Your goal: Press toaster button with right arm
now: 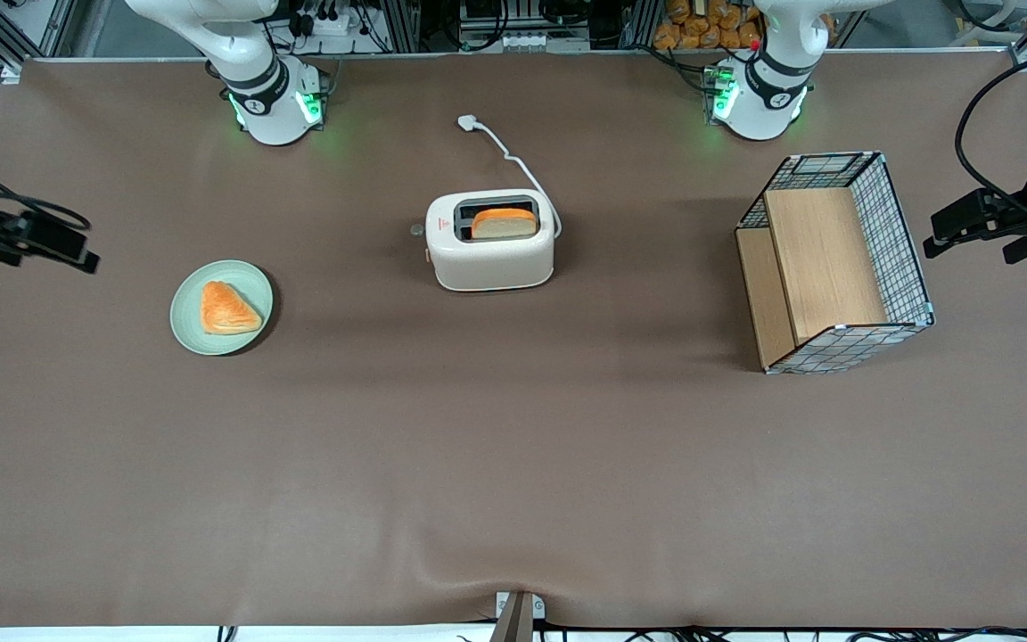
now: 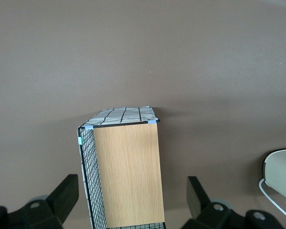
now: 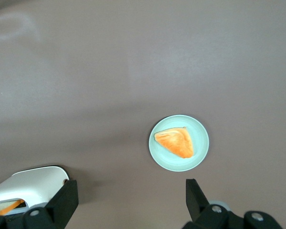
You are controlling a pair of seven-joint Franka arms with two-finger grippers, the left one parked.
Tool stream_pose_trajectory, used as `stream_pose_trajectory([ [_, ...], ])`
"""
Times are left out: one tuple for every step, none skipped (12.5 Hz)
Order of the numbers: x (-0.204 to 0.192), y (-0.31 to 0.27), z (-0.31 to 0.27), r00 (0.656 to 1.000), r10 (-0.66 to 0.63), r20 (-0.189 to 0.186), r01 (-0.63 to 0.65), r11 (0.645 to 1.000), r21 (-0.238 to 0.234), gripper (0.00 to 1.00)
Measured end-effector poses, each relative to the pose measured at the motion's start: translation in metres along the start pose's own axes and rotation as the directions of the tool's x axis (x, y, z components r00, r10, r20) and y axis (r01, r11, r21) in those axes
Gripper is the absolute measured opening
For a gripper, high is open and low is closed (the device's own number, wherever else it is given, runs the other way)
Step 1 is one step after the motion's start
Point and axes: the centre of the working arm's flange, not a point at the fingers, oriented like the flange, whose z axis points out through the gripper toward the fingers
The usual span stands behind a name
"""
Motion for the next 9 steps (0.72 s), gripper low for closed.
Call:
stream_pose_trajectory([
  [-0.008,0.003,-0.006,1.000,-0.004,-0.015,0.004,1.000,0.001,1.00],
  [-0.019,0.006,-0.010,0.999,-0.012,-0.031,0.012,1.000,0.001,1.00],
  [-0.030,0.008,-0.011,0.999,-0.021,-0.044,0.021,1.000,0.001,1.00],
  [-0.038,0.013,-0.011,0.998,-0.033,-0.053,0.033,0.999,-0.001,1.00],
  [-0.043,0.018,-0.011,0.997,-0.053,-0.062,0.053,0.999,-0.011,1.00],
  [-0.045,0.022,-0.014,0.994,-0.078,-0.073,0.076,0.997,-0.031,1.00],
  [-0.044,0.025,-0.016,0.992,-0.097,-0.084,0.093,0.994,-0.051,1.00],
  [-0.043,0.026,-0.016,0.991,-0.105,-0.088,0.101,0.993,-0.058,1.00],
  [-0.042,0.026,-0.016,0.990,-0.108,-0.089,0.103,0.993,-0.059,1.00],
])
